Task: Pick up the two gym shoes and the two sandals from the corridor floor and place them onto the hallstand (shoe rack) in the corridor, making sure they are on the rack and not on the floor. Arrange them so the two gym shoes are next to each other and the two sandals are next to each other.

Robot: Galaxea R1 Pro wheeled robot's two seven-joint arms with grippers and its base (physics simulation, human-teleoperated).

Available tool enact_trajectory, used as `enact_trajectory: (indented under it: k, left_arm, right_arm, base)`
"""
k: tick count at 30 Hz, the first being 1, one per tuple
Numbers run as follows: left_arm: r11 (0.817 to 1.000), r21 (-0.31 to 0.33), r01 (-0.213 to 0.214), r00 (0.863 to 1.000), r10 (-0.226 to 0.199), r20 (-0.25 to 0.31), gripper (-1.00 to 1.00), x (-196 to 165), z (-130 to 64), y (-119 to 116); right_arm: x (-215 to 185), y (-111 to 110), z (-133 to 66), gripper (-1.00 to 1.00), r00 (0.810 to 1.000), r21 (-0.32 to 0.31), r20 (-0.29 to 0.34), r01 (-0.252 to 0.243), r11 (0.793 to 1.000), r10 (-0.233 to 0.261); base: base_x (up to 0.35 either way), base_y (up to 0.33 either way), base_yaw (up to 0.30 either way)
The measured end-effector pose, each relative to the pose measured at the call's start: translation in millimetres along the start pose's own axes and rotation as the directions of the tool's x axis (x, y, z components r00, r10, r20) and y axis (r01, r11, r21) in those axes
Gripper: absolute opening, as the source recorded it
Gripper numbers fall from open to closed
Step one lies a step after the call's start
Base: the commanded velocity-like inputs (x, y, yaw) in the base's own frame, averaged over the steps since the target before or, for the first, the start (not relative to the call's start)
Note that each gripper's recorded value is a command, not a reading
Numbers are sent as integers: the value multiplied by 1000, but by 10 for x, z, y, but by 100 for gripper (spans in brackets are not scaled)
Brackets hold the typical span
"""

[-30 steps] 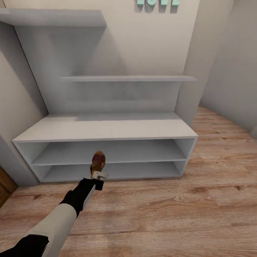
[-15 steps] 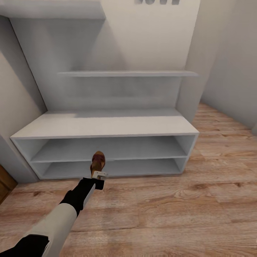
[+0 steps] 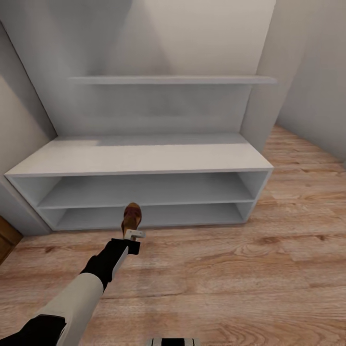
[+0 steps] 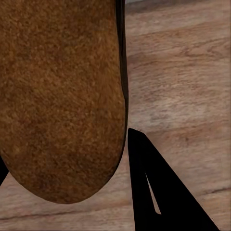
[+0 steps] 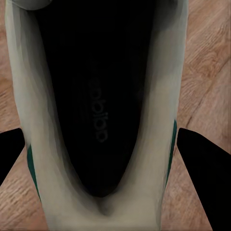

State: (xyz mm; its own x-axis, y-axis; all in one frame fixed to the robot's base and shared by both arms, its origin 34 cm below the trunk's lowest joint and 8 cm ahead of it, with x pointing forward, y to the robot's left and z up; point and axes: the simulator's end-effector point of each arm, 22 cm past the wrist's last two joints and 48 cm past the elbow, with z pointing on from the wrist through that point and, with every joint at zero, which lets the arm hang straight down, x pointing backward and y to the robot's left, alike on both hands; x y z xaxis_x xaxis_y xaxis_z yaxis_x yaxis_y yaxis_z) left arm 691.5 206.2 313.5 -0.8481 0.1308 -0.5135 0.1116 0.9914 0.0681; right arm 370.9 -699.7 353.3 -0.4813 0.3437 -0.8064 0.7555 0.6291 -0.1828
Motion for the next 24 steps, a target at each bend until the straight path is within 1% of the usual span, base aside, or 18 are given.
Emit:
enact_trajectory:
  k: [5,6,8,11,16,20,24]
  left_arm:
    - [1000,2,-1,1000,1,-6,-100,34,39,-11]
    - [1000,-10,-1,1000,1,1,-100,30,38,29]
    - [1000,-11,0,1000,0,18,-100,-29,24,37]
    - [1000,-12,0,1000,0,26,-100,-60,17,47]
    - [1000,-27,0,998,2,69,-100,-215,-7,153]
    - [1000,-29,3,995,0,97,-100,-315,-15,176]
    - [999,-35,5,991,-1,134,-100,-504,-45,201]
  right_arm:
    - [30,-5,9,-100,1000,3,-6,10,1000,-10]
    - [44,2,4,-100,1000,3,-7,9,1000,-9]
    - [49,6,3,-100,1000,3,-8,9,1000,-9]
    - [68,18,-2,-100,1000,2,-10,7,1000,-7]
    - [208,107,-41,-100,1000,-7,-30,-7,1000,7]
    - [220,113,-44,-100,999,-7,-32,-8,1000,8]
    - [221,114,-45,-100,999,-7,-32,-8,1000,8]
  base:
    - [0,0,0]
    - [0,0,0]
    - [0,0,0]
    - [0,0,0]
    - [0,0,0]
    - [0,0,0]
    - [0,0,0]
